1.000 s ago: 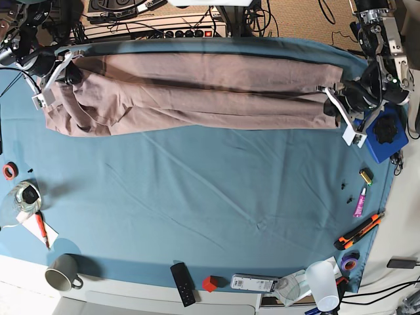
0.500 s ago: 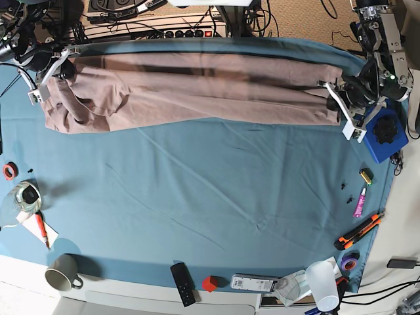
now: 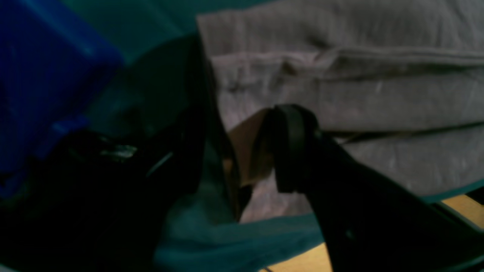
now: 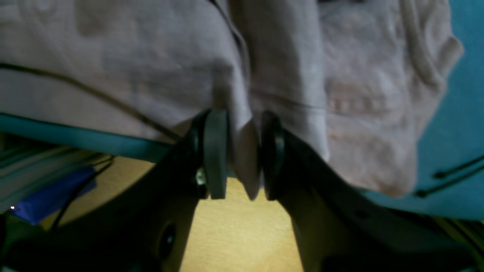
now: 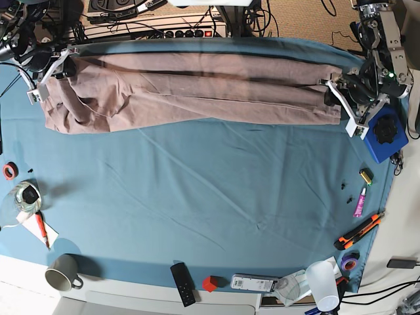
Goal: Fold the T-shirt properly
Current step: 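Lay the folded hem down and adjust the grip with both grippers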
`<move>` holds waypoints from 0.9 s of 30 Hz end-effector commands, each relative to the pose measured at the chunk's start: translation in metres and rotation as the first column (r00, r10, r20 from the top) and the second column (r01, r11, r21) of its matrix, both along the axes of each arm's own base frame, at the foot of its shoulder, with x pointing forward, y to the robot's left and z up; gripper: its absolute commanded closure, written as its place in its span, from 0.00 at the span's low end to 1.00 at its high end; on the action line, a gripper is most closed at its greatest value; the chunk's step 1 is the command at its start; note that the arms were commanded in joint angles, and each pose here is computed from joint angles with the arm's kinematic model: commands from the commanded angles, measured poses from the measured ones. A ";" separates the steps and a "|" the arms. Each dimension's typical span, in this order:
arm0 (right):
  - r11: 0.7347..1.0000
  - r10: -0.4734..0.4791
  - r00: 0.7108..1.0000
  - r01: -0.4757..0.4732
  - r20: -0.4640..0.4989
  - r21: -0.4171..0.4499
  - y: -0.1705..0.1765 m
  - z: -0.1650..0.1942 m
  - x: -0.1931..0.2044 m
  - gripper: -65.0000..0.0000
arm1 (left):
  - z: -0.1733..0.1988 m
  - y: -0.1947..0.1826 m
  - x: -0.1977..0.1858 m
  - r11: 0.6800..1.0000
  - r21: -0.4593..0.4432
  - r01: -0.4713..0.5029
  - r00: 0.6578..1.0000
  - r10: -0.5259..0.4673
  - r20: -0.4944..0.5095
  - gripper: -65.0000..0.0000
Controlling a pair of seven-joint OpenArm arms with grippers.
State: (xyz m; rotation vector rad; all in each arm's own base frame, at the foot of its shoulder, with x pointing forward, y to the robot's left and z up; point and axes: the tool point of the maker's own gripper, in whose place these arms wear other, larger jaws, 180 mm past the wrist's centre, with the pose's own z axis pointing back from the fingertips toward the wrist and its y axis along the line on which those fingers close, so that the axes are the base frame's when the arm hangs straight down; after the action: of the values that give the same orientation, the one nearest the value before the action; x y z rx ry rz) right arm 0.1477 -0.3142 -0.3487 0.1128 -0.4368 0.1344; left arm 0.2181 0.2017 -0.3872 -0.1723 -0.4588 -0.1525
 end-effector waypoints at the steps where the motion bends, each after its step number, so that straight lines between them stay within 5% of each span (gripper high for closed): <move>1: 1.000 0.008 0.999 -0.008 0.037 -0.016 -0.004 0.011 0.008 0.76 | 0.010 -0.001 0.008 1.000 -0.012 0.006 0.999 -0.006 0.046 0.54; 7: 1.000 0.008 0.999 -0.007 0.038 -0.017 -0.004 0.011 0.008 0.76 | 0.000 -0.009 0.004 0.998 -0.056 -0.019 0.998 0.022 0.057 0.54; 16: 1.000 0.008 0.999 -0.007 0.038 -0.017 -0.005 0.011 0.008 0.76 | -0.034 -0.013 -0.025 0.990 -0.119 -0.078 0.990 0.063 -0.123 0.55; 22: 1.000 0.008 0.999 -0.007 0.038 -0.017 -0.005 0.011 0.008 0.76 | -0.025 -0.041 -0.030 0.962 -0.271 -0.024 0.992 -0.011 -0.127 0.65; 27: 1.000 0.008 0.999 -0.007 0.042 -0.016 -0.004 0.011 0.009 0.76 | -0.023 -0.042 -0.028 0.960 -0.280 -0.024 0.993 -0.008 -0.115 0.79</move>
State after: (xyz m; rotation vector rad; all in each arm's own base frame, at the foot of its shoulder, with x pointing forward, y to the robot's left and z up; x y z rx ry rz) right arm 0.1487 -0.3142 -0.3482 0.1127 -0.4430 0.1339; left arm 0.2055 0.1597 -0.4027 -0.4672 -0.4396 -0.0487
